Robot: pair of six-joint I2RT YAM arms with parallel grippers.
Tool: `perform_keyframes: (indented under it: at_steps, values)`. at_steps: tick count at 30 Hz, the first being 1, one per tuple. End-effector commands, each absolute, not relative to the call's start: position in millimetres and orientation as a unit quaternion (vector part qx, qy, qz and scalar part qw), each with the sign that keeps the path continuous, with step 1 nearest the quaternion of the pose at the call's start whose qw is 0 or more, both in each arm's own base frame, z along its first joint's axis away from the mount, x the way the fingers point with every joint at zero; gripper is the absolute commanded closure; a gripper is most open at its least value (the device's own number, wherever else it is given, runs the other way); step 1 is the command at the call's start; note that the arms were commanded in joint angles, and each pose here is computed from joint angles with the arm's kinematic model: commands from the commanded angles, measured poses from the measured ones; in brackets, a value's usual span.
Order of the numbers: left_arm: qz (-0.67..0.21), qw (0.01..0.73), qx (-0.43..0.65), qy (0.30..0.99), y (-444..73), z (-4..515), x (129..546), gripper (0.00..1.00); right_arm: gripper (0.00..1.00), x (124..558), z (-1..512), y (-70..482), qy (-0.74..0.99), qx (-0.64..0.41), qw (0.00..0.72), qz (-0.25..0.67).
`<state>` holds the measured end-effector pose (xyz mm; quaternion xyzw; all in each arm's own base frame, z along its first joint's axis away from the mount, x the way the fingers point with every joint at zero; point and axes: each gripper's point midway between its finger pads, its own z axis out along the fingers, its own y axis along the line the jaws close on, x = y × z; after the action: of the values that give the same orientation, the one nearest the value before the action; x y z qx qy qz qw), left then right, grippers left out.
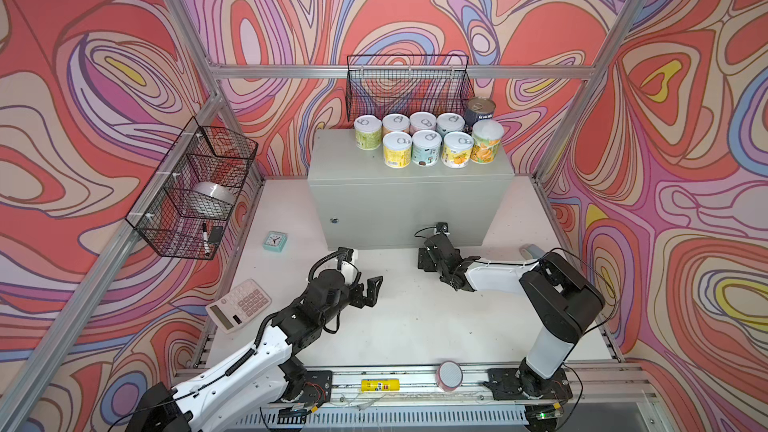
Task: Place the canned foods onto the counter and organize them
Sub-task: 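Lower the right gripper onto the pink can while left gripper hovers nearby, then close the right gripper around the pink can and lift it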
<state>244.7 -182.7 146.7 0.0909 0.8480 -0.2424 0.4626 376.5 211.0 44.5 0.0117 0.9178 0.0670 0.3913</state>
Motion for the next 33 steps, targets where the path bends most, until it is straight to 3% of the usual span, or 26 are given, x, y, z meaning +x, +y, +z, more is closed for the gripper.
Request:
perform_keyframes:
  at_steps: [1,17,23,33]
  values:
    - [-0.237,0.470,0.082,0.846,-180.7,144.3,248.1,0.00,0.13,379.6,50.2,224.0,0.910,0.001,0.400,0.104]
    - [-0.225,0.457,0.079,0.857,-176.2,122.7,245.6,0.00,0.14,326.6,63.9,293.2,0.925,-0.079,0.334,0.165]
    - [-0.229,0.453,0.068,0.859,-174.5,115.8,243.8,0.00,0.10,319.3,62.7,297.6,0.927,-0.077,0.327,0.167]
    - [-0.222,0.441,0.076,0.866,-174.1,108.5,240.7,0.00,0.02,315.8,102.8,298.5,0.918,-0.078,0.342,0.184]
